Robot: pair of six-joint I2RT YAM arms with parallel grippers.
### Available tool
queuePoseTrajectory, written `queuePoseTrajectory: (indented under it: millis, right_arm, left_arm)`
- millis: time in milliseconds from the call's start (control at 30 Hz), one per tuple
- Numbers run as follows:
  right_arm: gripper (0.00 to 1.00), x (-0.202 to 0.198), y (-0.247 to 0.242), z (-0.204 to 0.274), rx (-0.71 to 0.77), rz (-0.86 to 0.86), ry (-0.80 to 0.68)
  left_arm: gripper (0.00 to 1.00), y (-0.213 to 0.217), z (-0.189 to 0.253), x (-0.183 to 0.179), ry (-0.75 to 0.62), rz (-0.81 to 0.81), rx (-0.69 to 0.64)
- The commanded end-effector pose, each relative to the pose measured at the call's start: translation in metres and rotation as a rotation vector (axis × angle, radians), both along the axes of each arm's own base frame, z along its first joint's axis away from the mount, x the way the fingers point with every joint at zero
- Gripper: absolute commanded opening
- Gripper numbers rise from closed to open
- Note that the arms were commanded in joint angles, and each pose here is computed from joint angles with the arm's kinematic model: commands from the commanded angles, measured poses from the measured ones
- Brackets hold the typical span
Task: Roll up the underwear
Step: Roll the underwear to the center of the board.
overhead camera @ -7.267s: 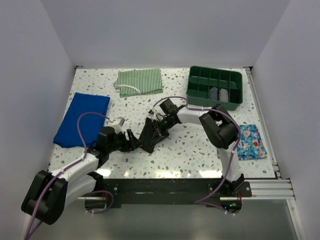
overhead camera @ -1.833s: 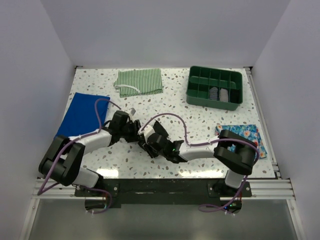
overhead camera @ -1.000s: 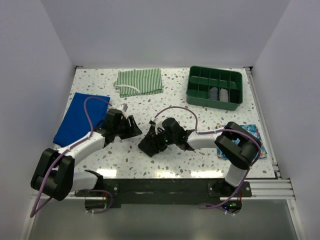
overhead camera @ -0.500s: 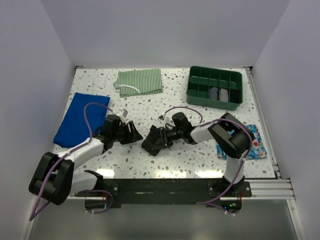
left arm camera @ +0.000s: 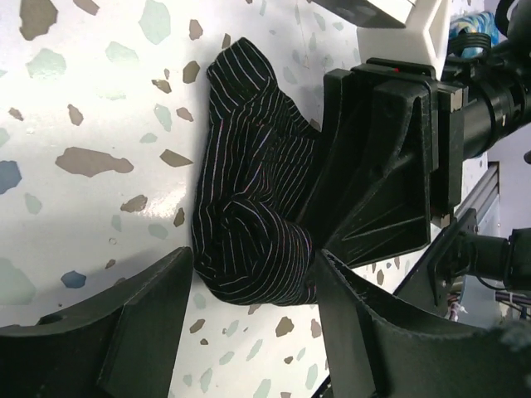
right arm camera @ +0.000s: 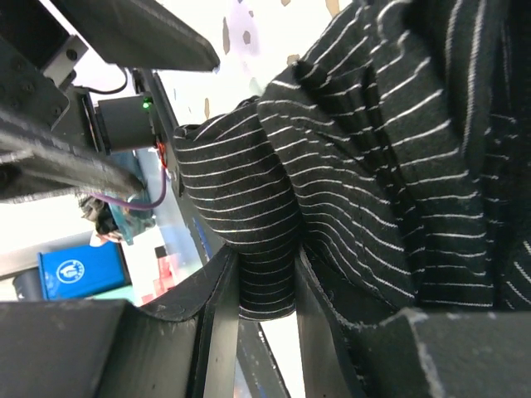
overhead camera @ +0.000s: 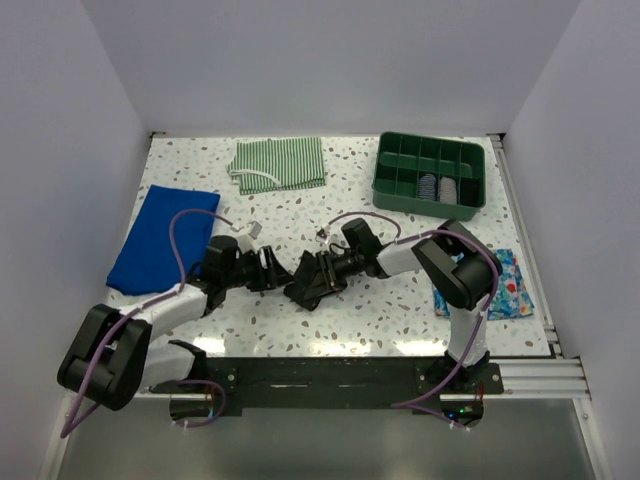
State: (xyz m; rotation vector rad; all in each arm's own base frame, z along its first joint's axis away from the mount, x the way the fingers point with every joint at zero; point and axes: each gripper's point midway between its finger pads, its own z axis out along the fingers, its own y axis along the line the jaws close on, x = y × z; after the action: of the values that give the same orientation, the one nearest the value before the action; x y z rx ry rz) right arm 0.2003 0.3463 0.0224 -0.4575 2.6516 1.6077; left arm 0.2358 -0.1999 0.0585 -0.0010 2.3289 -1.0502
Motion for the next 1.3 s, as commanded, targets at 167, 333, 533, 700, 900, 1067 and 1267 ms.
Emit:
queuePoseTrajectory:
  millis: [167,333,533,700,900,1067,1267]
  right_arm:
    - [0.0,-0.023,-0.052,-0.073,-0.361,-0.019,0.109]
    - [0.0,-0.022,-0.052,-0.075,-0.372,-0.01,0.109]
    - [0.0,-0.021,-0.052,-0.077,-0.377,-0.004,0.109]
    - [0.0,-0.021,-0.054,-0.076,-0.385,-0.003,0.1]
    - [0.05,-0.016,-0.05,-0.071,-0.367,-0.018,0.073]
    - [0.21,-0.008,-0.045,-0.053,-0.325,-0.043,0.014]
    - [0.44,0.011,-0.048,-0.014,-0.318,-0.093,-0.173]
  left_arm:
    - [0.65,-0.003,-0.012,-0.003,-0.035,-0.042,-0.024]
    - [0.65,-0.006,-0.022,-0.003,-0.021,-0.052,-0.031]
    - [0.6,-0.01,-0.032,-0.007,-0.004,-0.069,-0.065]
    - [0.48,-0.011,-0.046,-0.016,0.043,-0.072,-0.081]
    - [0.28,-0.011,-0.053,-0.015,0.059,-0.065,-0.077]
    - [0.16,-0.01,-0.048,-0.009,0.049,-0.047,-0.067]
    - [0.13,-0.006,-0.04,-0.002,0.012,-0.028,-0.007]
